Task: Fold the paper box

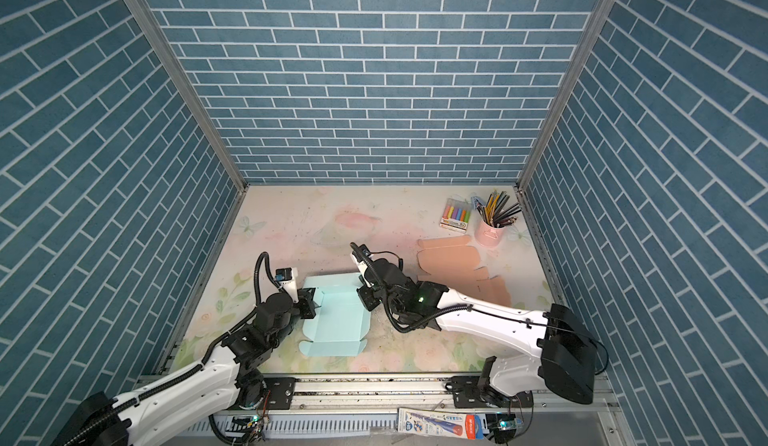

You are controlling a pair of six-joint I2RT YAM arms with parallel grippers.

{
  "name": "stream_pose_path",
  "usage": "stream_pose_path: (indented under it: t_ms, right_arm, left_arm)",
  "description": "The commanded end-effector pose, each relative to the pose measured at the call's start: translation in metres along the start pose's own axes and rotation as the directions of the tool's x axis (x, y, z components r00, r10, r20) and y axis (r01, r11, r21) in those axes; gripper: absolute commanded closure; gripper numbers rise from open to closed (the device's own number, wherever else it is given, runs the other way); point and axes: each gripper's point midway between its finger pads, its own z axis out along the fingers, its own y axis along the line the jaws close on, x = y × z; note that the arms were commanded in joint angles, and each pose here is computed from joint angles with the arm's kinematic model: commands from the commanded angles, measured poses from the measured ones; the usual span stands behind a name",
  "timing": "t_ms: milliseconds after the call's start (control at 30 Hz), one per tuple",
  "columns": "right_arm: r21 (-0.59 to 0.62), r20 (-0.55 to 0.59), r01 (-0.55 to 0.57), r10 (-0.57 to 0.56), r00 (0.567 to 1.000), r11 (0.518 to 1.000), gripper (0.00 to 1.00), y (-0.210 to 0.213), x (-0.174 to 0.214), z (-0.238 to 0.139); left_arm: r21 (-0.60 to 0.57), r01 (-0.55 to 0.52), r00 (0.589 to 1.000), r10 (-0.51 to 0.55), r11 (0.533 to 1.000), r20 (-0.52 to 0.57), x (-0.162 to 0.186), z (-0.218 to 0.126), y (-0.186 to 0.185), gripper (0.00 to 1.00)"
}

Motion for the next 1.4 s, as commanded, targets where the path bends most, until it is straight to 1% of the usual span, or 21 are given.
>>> stream_pose_path:
  t_ms: [0, 67, 100, 267, 333, 467, 600, 833, 933, 1000, 1167, 1367]
  right_arm:
    - [-0.008, 0.070, 0.050, -0.050, 0.996, 0.999, 1.00, 0.005, -0.016, -0.026]
    - [-0.027, 0.094, 0.084, -0.081, 0.992, 0.996, 1.00, 0.018, -0.019, -0.032]
    - [-0.038, 0.088, 0.090, -0.086, 0.992, 0.995, 1.00, 0.025, -0.018, -0.031]
    - [-0.088, 0.036, 0.051, -0.048, 0.998, 0.995, 1.00, 0.044, -0.002, -0.016]
    - [-0.100, 0.031, 0.028, -0.025, 0.999, 0.995, 1.00, 0.047, 0.002, -0.013]
    - [-0.031, 0.026, 0.010, -0.009, 1.000, 0.999, 1.00, 0.030, 0.010, -0.010]
    - [-0.029, 0.017, -0.021, 0.022, 1.000, 0.999, 1.00, 0.014, 0.012, -0.007]
    - [0.025, 0.006, -0.036, 0.036, 0.999, 0.999, 1.00, -0.005, 0.007, -0.004]
    - [0.045, 0.003, -0.064, 0.063, 0.998, 0.997, 1.00, -0.015, 0.008, -0.002]
    - [0.043, 0.013, -0.081, 0.081, 0.997, 0.996, 1.00, -0.021, 0.008, -0.003]
    - [0.021, 0.067, -0.063, 0.061, 0.996, 0.998, 1.00, -0.017, -0.011, -0.006]
    - [-0.029, 0.056, -0.028, 0.029, 0.998, 0.999, 1.00, -0.003, -0.018, 0.007]
  left_arm:
    - [-0.003, 0.044, 0.998, -0.044, 0.999, 0.039, -0.014, 0.000, -0.001, 1.00]
    - [-0.007, 0.049, 0.998, -0.049, 0.999, 0.037, -0.013, 0.001, 0.001, 1.00]
    - [-0.007, 0.050, 0.998, -0.050, 0.999, 0.035, -0.013, 0.002, 0.001, 1.00]
    - [-0.002, 0.058, 0.998, -0.058, 0.998, 0.039, -0.013, 0.002, 0.001, 1.00]
    - [-0.002, 0.059, 0.997, -0.059, 0.998, 0.042, -0.014, 0.001, 0.001, 1.00]
    - [0.012, 0.066, 0.996, -0.067, 0.998, 0.053, -0.016, -0.001, 0.002, 1.00]
    - [0.024, 0.066, 0.996, -0.068, 0.998, 0.065, -0.019, -0.004, 0.002, 1.00]
    - [0.023, 0.060, 0.996, -0.061, 0.998, 0.062, -0.018, -0.004, 0.003, 1.00]
    - [0.030, 0.062, 0.996, -0.064, 0.998, 0.064, -0.019, -0.005, 0.001, 1.00]
    - [0.035, 0.061, 0.996, -0.063, 0.998, 0.067, -0.020, -0.005, 0.000, 1.00]
    - [0.039, 0.061, 0.996, -0.064, 0.997, 0.061, -0.018, -0.004, 0.000, 1.00]
    - [0.045, 0.063, 0.996, -0.065, 0.997, 0.058, -0.017, -0.003, -0.002, 1.00]
